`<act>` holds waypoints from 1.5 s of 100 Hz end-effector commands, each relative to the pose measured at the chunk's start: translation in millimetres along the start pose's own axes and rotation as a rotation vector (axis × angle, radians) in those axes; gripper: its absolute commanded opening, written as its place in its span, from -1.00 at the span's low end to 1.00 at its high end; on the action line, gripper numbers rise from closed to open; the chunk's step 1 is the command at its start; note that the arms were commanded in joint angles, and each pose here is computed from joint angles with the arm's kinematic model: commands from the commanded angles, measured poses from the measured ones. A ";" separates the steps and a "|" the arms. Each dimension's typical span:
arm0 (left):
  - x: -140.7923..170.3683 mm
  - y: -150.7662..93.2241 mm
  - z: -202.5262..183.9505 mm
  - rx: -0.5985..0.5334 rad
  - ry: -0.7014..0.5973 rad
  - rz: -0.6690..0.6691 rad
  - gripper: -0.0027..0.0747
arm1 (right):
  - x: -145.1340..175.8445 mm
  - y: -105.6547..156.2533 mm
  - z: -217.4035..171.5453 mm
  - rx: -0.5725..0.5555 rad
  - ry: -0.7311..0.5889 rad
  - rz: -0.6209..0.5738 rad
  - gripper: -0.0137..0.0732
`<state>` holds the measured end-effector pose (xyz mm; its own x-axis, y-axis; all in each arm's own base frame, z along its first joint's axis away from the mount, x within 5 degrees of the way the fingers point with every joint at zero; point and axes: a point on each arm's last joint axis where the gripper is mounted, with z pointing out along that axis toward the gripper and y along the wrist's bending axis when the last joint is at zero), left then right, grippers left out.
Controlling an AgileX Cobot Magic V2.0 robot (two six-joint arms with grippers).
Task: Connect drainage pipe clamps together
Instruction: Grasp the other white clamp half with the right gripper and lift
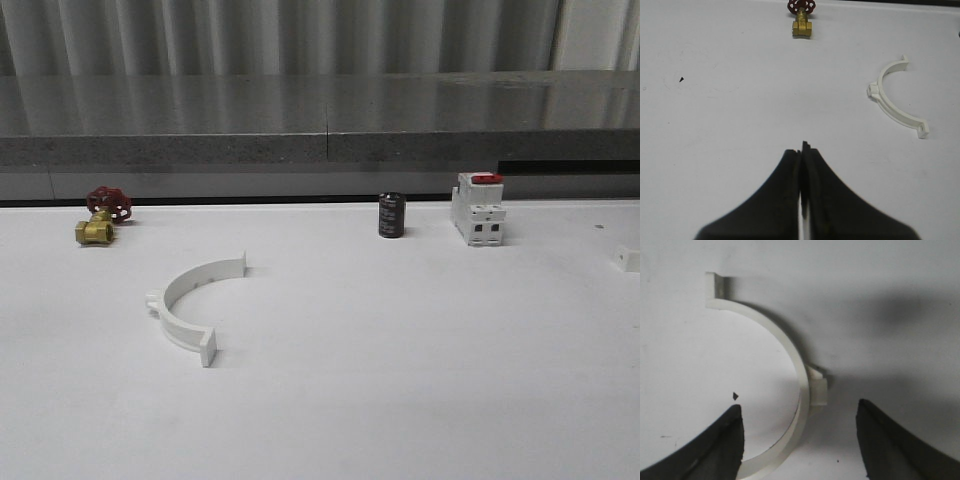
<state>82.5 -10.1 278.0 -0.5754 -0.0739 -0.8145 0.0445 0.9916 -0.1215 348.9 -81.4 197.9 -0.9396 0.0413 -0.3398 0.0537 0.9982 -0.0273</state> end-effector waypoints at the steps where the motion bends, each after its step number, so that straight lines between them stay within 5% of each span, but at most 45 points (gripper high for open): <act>1: -13.0 -1.4 -4.2 0.007 -0.088 -0.003 -0.98 | -12.5 -6.0 -14.7 0.023 -0.100 -0.007 0.44; 84: -13.0 -1.4 -4.2 0.007 -0.088 -0.003 -0.98 | -9.5 -8.6 21.8 0.012 -0.033 -0.009 0.42; 117: -13.0 -1.4 -4.2 0.007 -0.088 -0.003 -0.98 | -9.2 -8.4 22.1 0.010 -0.030 -0.005 -0.50; 150: -13.0 -1.4 -4.2 0.007 -0.088 -0.003 -0.98 | -5.8 -7.5 22.0 0.000 0.009 -0.008 -0.63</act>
<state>82.5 -10.1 278.0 -0.5754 -0.0727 -0.8146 0.0452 0.9917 -0.1205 359.1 -87.7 157.4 -0.9601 0.0363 -0.2772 0.0440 0.9988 -0.0216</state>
